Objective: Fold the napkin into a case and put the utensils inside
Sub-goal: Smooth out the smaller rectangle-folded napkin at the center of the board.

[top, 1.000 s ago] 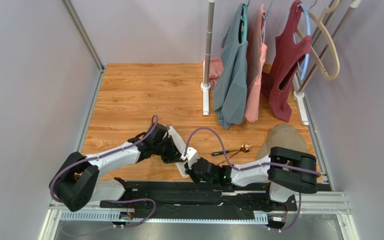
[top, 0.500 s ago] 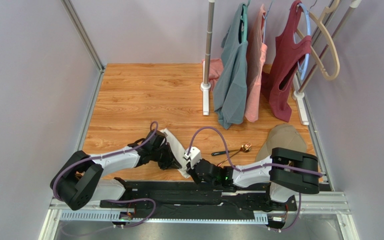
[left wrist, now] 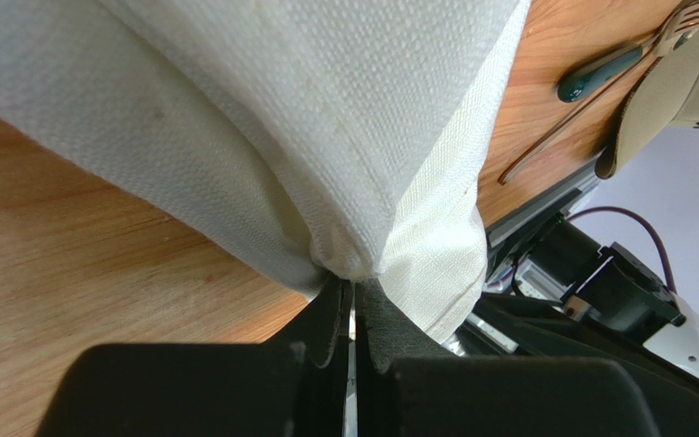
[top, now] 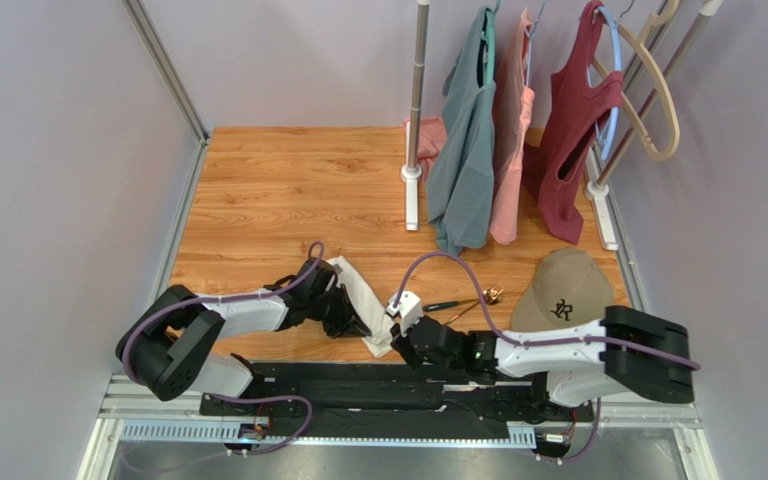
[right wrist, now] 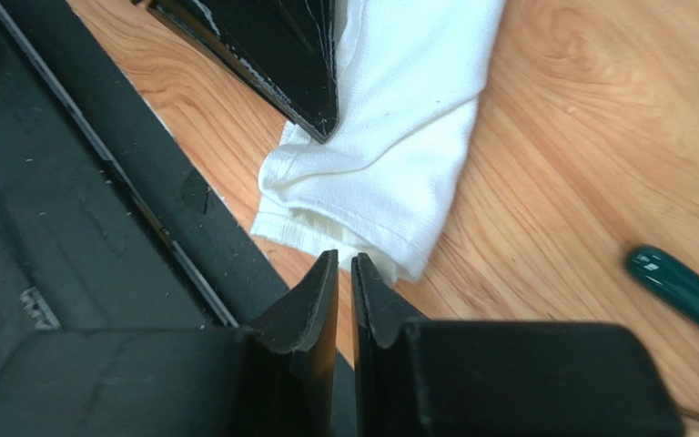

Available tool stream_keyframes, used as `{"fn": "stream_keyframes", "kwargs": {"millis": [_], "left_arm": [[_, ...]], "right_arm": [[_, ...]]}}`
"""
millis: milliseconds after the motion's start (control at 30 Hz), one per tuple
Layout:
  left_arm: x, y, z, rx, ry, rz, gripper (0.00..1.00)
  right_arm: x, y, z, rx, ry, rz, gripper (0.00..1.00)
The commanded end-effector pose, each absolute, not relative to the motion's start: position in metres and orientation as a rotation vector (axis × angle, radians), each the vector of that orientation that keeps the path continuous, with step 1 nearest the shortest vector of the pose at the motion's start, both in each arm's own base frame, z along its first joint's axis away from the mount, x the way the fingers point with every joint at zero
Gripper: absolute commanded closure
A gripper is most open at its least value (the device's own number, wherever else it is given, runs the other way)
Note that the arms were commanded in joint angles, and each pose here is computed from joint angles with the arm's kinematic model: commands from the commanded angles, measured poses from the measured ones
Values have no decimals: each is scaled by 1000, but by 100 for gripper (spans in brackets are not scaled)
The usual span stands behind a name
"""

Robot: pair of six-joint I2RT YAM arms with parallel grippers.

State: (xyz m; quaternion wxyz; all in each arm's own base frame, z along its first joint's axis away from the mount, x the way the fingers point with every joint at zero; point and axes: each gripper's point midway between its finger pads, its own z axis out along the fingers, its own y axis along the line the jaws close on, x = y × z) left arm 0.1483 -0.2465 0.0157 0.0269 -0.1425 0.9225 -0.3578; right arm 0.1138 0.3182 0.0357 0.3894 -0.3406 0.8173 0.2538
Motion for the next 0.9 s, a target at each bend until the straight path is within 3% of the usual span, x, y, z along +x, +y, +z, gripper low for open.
{"fn": "stream_keyframes", "kwargs": {"millis": [0,100,300,500,867], "left_arm": [[142,-229,-5,-482,2885,-962,100],[144,-231,-4,-479,2887,-966,100],[144,-232,-3,-483,2884,-967,100],[145,-232,-2,-483,2874,-977,100],[149,-237,2,-466,2858,-1008,100]], "right_arm": [[117,301,71,-823,2056,625,85],[130,312,95,-785,2030,678,82],[152,342,103,-802,2016,744,91],[149,357,74,-842,2065,789,97],[120,327,9,-858,2215,768,99]]}}
